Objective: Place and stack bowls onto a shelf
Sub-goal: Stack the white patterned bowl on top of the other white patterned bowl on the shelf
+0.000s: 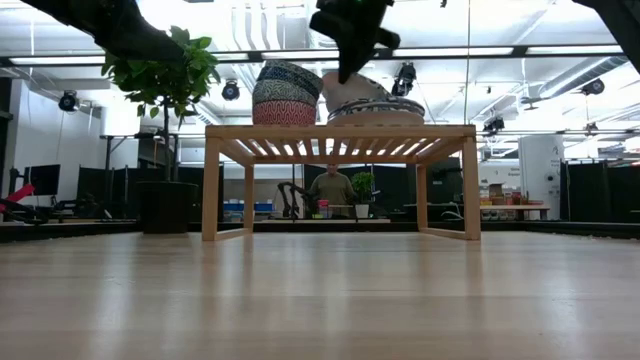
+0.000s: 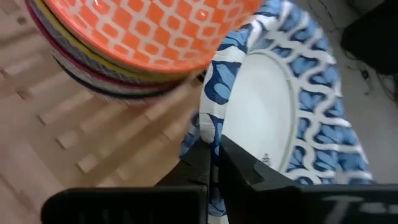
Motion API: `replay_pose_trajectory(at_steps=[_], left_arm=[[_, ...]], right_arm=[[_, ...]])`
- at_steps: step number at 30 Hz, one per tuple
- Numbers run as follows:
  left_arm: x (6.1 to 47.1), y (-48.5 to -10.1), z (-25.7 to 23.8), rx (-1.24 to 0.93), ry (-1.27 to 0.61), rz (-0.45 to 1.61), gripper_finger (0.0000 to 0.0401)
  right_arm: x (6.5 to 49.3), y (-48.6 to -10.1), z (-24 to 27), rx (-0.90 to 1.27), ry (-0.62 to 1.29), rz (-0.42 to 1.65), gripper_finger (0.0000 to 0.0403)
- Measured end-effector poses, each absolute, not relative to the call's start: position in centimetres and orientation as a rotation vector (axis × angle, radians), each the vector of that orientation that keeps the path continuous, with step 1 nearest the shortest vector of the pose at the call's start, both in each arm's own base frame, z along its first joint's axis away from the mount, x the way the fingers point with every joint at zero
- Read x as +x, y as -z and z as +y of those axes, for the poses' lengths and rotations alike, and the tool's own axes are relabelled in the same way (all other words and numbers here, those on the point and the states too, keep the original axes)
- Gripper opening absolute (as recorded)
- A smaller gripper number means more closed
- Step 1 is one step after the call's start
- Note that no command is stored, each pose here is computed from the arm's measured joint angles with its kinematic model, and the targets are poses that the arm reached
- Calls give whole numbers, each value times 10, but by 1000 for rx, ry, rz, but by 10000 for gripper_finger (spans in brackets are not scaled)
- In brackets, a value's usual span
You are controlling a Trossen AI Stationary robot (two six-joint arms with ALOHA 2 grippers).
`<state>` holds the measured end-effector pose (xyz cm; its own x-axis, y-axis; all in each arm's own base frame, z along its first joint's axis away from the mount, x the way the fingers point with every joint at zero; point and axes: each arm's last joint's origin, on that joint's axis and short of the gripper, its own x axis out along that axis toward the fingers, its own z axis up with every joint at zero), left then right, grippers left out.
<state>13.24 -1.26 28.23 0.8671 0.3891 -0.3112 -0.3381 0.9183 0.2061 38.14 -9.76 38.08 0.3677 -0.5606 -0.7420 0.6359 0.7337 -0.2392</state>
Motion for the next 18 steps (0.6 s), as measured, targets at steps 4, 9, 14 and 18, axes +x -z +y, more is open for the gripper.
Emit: replay_pose_trajectory(at_steps=[4,9,14,18], left_arm=[[132,-282,-13,147,-382,355,162],[132,-282,-12,148,-394,354,162],[132,-283,-12,147,-408,351,162],[132,-283,-12,138,-410,348,162]], right_arm=[[372,-389,-97,40,797,970,10],[364,-398,-96,-29,814,1004,9],[362,-399,-96,-78,787,1043,10],[363,-389,-96,-89,782,1088,41]])
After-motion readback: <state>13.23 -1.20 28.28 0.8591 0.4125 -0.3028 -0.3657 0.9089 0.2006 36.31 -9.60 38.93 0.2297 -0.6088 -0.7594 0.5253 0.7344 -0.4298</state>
